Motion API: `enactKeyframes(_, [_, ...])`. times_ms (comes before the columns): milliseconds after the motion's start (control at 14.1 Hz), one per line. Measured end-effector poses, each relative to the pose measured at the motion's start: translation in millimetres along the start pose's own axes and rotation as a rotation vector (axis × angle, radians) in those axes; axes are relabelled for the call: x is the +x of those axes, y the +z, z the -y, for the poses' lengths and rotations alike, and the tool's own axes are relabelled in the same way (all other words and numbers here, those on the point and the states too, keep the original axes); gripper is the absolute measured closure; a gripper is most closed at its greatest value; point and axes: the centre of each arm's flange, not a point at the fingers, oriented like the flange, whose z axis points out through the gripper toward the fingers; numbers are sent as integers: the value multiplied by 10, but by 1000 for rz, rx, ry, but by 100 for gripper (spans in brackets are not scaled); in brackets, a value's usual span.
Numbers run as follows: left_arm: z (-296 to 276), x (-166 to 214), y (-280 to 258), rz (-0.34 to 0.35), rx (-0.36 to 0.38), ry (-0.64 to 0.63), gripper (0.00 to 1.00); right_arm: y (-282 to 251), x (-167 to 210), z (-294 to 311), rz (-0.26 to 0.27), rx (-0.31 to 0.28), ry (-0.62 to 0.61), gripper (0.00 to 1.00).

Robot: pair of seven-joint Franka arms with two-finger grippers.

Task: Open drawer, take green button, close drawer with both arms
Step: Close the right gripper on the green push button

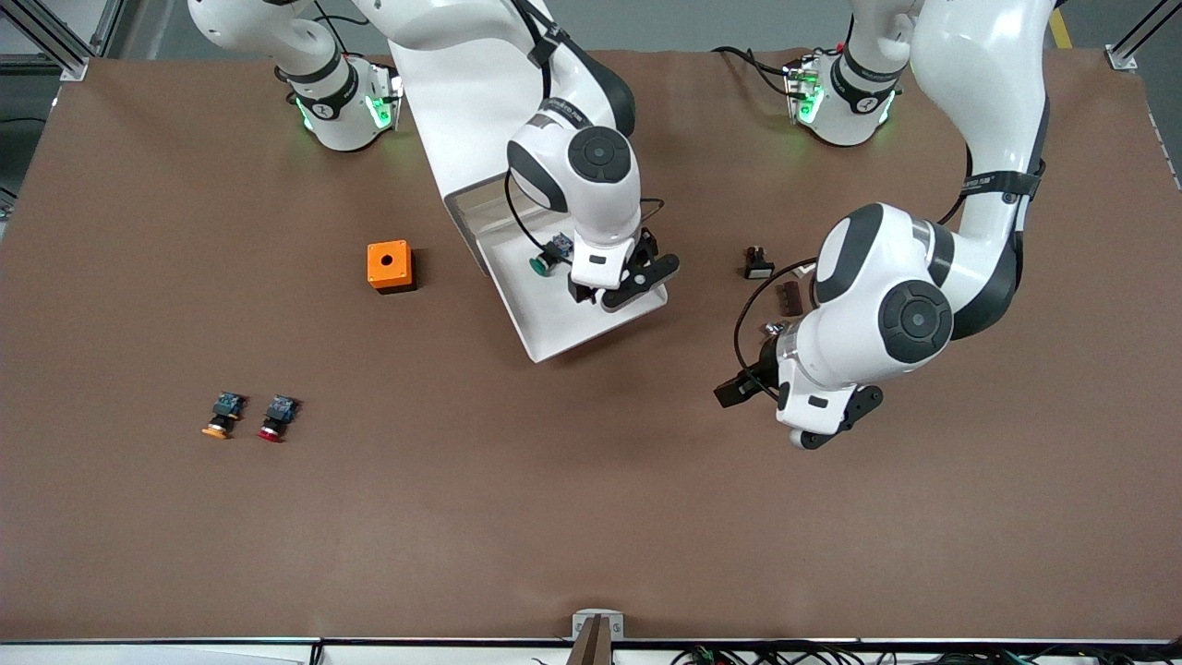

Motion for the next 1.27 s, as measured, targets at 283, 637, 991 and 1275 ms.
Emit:
enactKeyframes(283, [2, 16, -4, -4, -5, -2, 0, 199, -115, 148, 27, -7, -112, 3])
enactKeyframes(637, [3, 33, 19, -5, -6, -4, 0, 321, -186, -39, 62, -18, -244, 3])
enactKeyframes(991, [2, 48, 32, -7, -9, -5, 0, 134, -229, -309, 100, -17, -295, 3])
enactKeyframes(1275, [4, 55, 44, -6, -8, -6, 0, 84, -382, -334, 127, -16, -303, 3])
